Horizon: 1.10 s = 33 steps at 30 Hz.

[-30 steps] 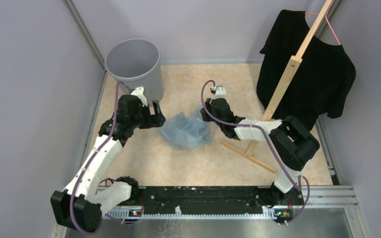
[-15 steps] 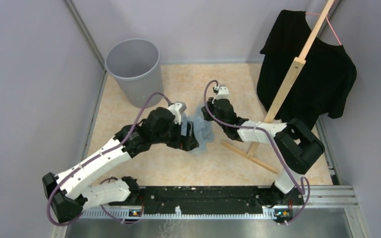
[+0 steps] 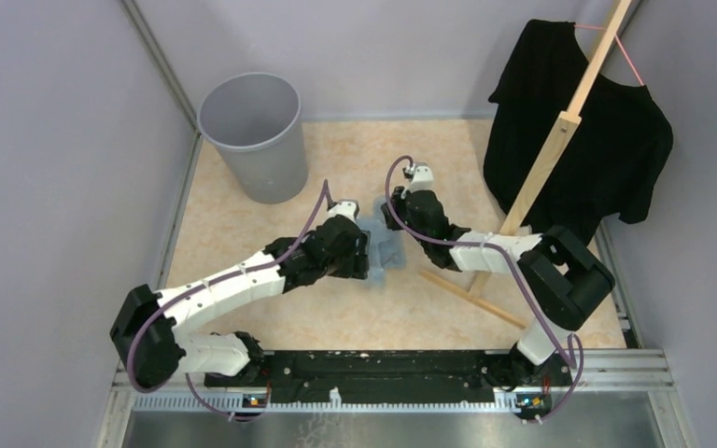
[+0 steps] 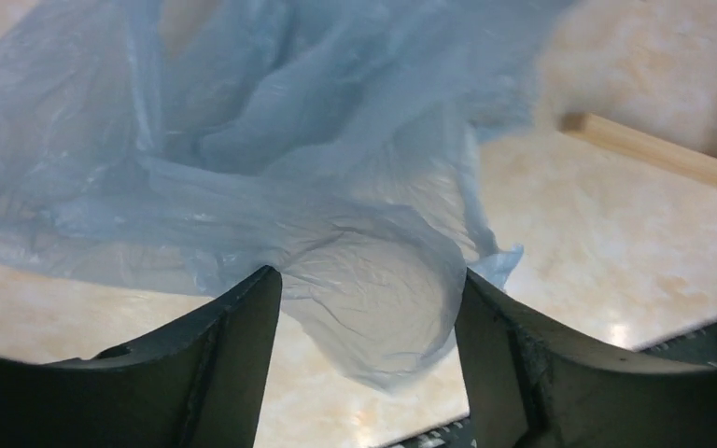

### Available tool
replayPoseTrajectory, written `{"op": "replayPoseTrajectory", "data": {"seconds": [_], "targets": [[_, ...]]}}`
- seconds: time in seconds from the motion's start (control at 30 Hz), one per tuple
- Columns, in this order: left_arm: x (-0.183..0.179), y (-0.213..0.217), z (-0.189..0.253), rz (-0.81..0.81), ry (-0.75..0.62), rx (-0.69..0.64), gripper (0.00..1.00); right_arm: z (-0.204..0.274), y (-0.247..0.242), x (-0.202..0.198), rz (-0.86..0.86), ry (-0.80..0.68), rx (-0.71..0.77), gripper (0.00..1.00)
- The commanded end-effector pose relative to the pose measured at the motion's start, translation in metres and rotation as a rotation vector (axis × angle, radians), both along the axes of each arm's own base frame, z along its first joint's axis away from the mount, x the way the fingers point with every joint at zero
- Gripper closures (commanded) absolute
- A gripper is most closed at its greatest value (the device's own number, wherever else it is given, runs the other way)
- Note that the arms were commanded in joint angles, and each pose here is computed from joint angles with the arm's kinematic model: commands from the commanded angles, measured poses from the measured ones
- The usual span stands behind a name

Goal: Put the trash bags into the trash bin

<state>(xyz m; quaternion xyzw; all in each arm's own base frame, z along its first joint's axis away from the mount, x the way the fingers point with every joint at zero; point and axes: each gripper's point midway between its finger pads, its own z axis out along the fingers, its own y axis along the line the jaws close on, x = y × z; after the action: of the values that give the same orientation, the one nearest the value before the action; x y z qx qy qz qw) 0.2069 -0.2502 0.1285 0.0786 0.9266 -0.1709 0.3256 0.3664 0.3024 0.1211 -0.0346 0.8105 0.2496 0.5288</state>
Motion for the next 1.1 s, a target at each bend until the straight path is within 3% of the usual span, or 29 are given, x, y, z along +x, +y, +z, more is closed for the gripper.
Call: {"op": "replayPoseTrajectory", "data": {"seconds": [0.0, 0.17, 0.23, 0.33, 0.47, 0.6, 0.7, 0.8, 1.0, 1.07], "targets": [[0.047, 0.027, 0.023, 0.021, -0.166, 0.102, 0.39, 0.042, 0.001, 0.003, 0.026, -0.128, 0.066, 0.91], [0.075, 0.071, 0.040, 0.051, -0.286, 0.230, 0.79, 0.052, 0.011, -0.008, 0.117, -0.194, 0.097, 0.80], [0.082, 0.084, 0.054, 0.064, -0.329, 0.261, 0.88, 0.053, 0.018, -0.011, 0.157, -0.208, 0.093, 0.74], [0.086, 0.093, 0.072, 0.045, -0.396, 0.294, 0.93, 0.054, 0.029, -0.015, 0.199, -0.232, 0.063, 0.51], [0.076, 0.093, 0.063, -0.009, -0.389, 0.286, 1.00, 0.058, 0.039, -0.023, 0.232, -0.277, 0.015, 0.35], [0.061, 0.095, 0.033, -0.056, -0.314, 0.298, 1.00, 0.063, 0.036, -0.024, 0.205, -0.304, -0.016, 0.28], [0.054, 0.106, 0.029, -0.073, -0.286, 0.362, 1.00, 0.058, 0.009, -0.008, 0.020, -0.270, -0.127, 0.21], [0.051, 0.116, 0.033, -0.080, -0.288, 0.409, 1.00, 0.061, -0.007, -0.001, -0.060, -0.257, -0.198, 0.14], [0.048, 0.105, 0.032, -0.134, -0.314, 0.353, 1.00, 0.066, -0.014, -0.004, -0.094, -0.145, -0.245, 0.13], [0.049, 0.103, 0.032, -0.142, -0.322, 0.346, 1.00, 0.066, -0.019, -0.003, -0.121, -0.111, -0.271, 0.08]]}}
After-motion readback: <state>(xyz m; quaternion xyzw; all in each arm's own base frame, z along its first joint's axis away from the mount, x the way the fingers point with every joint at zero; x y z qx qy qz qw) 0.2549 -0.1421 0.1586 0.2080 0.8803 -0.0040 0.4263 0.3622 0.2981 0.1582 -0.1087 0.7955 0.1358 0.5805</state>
